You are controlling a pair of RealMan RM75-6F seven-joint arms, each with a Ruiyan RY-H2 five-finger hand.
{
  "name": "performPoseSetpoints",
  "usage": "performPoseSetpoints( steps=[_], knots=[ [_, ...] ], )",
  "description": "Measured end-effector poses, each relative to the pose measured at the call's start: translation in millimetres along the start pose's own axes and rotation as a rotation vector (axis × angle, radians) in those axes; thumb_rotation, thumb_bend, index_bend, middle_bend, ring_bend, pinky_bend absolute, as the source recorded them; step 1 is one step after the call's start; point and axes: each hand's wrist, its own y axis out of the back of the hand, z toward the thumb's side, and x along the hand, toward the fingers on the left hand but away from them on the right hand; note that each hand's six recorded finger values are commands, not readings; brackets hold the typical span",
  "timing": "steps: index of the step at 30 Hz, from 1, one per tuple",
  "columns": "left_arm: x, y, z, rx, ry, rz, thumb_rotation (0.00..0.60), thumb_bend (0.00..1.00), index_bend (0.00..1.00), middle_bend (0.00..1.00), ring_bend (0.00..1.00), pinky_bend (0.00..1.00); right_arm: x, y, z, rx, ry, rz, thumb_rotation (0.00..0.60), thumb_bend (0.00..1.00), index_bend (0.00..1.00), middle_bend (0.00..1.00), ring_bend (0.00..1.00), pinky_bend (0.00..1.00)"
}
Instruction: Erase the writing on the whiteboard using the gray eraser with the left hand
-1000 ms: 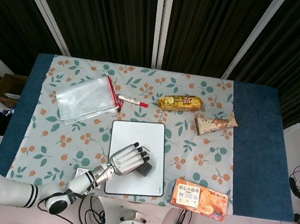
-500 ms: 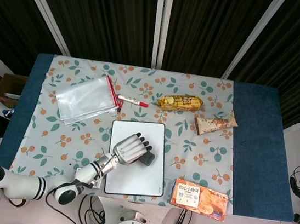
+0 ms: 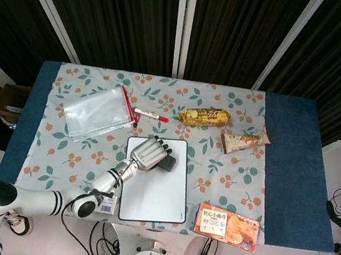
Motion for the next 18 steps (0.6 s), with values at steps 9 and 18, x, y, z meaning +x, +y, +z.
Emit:
performPoseSetpoints(
  steps=[9, 18],
  knots=[
    [5, 13, -11, -0.022, 0.028, 0.048, 0.6, 0.46, 0.56, 0.47, 0.46, 0.41, 0, -1, 0, 0.0, -0.004, 0.004, 0.6, 0.26, 0.0, 0.0, 0.0, 0.0],
    [-10, 10, 11, -0.044, -0.049, 0.026, 0.6, 0.46, 0.56, 0.47, 0.46, 0.41, 0, -3, 1, -0.001, -0.004, 0.008, 0.6, 0.26, 0.0, 0.0, 0.0, 0.0]
  ],
)
